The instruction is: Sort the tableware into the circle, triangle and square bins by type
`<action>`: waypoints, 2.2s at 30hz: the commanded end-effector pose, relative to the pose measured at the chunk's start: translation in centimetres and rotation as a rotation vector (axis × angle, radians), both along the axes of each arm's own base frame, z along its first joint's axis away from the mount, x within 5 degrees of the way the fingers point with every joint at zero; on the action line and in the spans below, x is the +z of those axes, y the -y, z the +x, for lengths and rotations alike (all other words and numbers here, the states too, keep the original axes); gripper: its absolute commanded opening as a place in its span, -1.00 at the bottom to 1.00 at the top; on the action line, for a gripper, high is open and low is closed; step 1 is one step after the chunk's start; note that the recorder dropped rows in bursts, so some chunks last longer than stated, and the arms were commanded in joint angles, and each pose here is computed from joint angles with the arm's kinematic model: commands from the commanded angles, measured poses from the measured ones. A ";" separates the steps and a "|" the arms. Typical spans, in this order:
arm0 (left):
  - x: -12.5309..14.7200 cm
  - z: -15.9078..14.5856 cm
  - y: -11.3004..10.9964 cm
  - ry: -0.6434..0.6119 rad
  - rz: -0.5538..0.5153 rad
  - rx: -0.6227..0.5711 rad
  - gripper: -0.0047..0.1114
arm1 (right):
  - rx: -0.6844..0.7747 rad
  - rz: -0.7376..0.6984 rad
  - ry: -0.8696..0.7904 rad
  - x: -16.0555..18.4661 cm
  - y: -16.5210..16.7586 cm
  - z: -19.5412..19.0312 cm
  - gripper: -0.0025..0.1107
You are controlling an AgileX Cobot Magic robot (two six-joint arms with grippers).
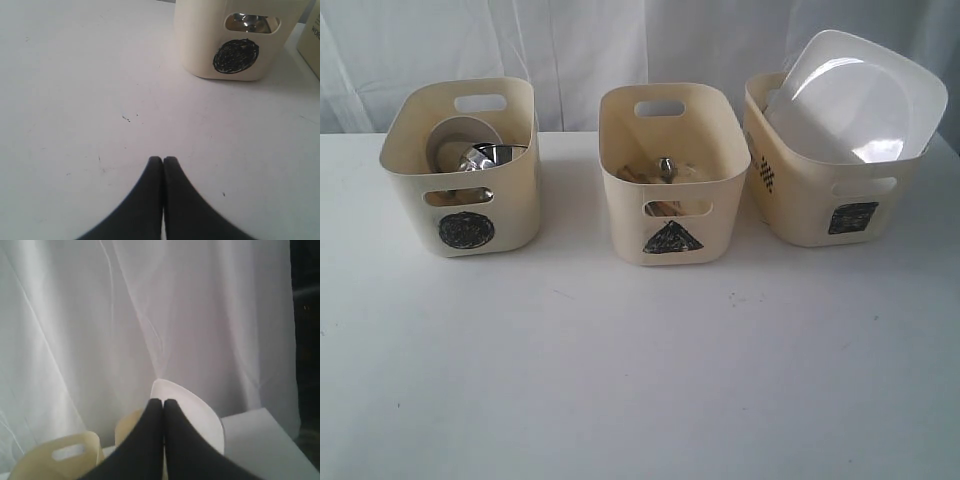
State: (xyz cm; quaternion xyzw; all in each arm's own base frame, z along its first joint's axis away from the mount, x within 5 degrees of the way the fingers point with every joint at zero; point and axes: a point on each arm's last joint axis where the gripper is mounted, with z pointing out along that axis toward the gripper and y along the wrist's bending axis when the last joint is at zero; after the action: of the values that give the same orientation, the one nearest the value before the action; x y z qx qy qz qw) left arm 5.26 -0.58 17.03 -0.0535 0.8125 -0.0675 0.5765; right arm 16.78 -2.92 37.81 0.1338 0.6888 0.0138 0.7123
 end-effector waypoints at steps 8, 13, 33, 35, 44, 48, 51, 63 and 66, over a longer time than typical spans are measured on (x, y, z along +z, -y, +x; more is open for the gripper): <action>-0.1 0.0 0.1 0.005 -0.007 -0.007 -0.92 | 0.268 -0.106 0.200 0.8 -4.2 -9.7 -0.96; -0.1 0.0 0.1 0.005 -0.007 -0.007 -0.92 | 0.423 -0.122 0.156 0.2 -5.6 -10.4 -0.96; -0.1 0.0 0.1 0.005 -0.007 -0.007 -0.92 | 0.342 -0.330 0.231 0.9 -5.4 -11.3 -0.96; -0.1 0.0 0.1 0.005 -0.007 -0.007 -0.92 | 0.286 -0.277 0.235 0.9 -4.9 -11.8 -0.96; -0.1 0.0 0.1 0.005 -0.007 -0.007 -0.92 | -0.017 -0.091 0.183 -3.6 -2.4 -13.3 -0.96; -0.1 0.0 0.1 0.005 -0.007 -0.007 -0.92 | -0.145 -0.300 0.427 -9.7 -1.6 -13.0 -0.96; -0.1 0.0 0.1 0.005 -0.007 -0.007 -0.92 | -0.076 -0.186 0.161 -15.4 -1.6 -11.5 -0.96; -0.1 0.0 0.1 0.005 -0.007 -0.007 -0.92 | 0.066 -0.072 -0.307 -19.8 -2.4 -11.5 -0.96; -0.1 0.0 0.1 0.005 -0.007 -0.007 -0.92 | 0.073 -0.022 -0.274 -19.6 -2.5 -11.4 -0.96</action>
State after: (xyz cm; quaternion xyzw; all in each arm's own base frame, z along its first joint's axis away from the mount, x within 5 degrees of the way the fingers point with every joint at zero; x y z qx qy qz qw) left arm 5.26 -0.58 17.03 -0.0535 0.8125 -0.0675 0.5765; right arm 5.32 -0.51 18.03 0.0930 0.7939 -0.0003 0.6009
